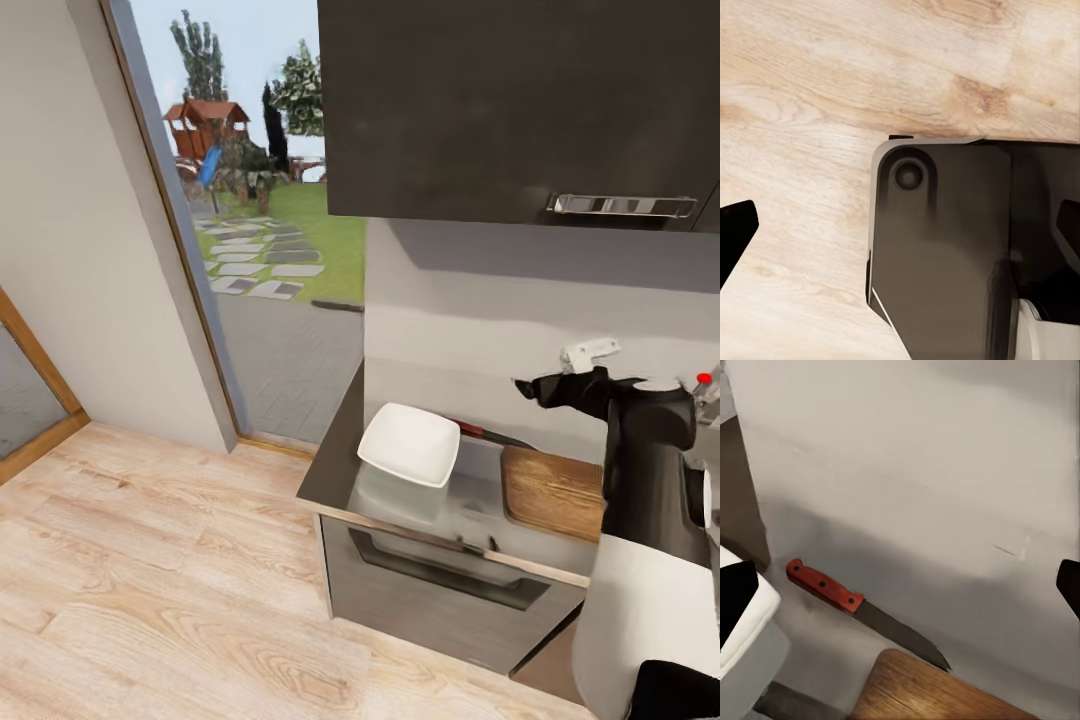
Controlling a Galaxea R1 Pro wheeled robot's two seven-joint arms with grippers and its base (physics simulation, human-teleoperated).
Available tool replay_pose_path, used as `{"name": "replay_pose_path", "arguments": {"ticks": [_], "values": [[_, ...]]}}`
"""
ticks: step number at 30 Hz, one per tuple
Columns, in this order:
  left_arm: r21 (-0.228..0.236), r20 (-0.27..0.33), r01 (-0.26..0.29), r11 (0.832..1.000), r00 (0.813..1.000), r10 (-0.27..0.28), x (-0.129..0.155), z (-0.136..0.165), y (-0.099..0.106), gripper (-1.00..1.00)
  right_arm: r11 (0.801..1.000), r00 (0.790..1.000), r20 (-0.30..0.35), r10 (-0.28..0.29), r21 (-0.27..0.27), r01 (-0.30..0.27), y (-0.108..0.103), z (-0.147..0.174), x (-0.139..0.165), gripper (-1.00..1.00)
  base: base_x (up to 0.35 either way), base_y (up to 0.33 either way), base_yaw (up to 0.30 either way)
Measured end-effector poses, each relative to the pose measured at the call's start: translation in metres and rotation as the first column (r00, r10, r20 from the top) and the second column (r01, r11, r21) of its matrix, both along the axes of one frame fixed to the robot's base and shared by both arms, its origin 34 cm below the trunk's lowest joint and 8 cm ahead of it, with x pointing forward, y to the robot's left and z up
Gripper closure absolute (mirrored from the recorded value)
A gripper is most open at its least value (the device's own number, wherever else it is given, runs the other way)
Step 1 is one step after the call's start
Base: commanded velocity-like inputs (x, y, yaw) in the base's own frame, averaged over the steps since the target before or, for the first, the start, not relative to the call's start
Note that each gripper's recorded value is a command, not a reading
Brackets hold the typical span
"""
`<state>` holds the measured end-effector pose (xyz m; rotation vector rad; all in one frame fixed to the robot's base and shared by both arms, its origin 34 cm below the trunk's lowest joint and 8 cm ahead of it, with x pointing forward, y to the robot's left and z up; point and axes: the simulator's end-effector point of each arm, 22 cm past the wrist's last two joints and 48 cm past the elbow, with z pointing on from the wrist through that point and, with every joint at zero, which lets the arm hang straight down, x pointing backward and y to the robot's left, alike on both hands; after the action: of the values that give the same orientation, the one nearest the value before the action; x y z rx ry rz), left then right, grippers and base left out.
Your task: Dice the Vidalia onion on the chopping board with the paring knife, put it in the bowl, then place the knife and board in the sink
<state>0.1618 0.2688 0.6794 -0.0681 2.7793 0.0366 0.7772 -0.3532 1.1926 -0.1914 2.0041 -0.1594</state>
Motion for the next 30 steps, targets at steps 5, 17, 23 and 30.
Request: {"name": "replay_pose_path", "arguments": {"ticks": [5, 17, 23, 30], "values": [[0.000, 0.000, 0.000, 1.000, 1.000, 0.000, 0.000, 0.000, 0.000, -1.00, 0.996, 0.992, 0.114, -0.058, 0.077, 0.049, -0.015, -0.007, -0.007, -1.00, -0.105, 0.000, 0.000], [0.000, -0.001, -0.001, 1.000, 1.000, 0.001, 0.000, 0.000, 0.000, -1.00, 0.988, 0.981, 0.121, -0.151, 0.057, 0.145, -0.049, -0.030, -0.023, -1.00, -0.226, 0.000, 0.000], [0.000, 0.000, -0.001, 1.000, 1.000, 0.001, 0.000, 0.000, 0.000, -1.00, 0.985, 0.981, 0.100, -0.165, 0.076, 0.157, -0.050, -0.034, -0.025, -1.00, -0.335, 0.000, 0.000], [0.000, 0.000, -0.002, 1.000, 1.000, 0.002, 0.001, 0.000, 0.000, -1.00, 0.984, 0.981, 0.096, -0.166, 0.079, 0.159, -0.050, -0.035, -0.025, -1.00, -0.345, 0.000, 0.000]]}}
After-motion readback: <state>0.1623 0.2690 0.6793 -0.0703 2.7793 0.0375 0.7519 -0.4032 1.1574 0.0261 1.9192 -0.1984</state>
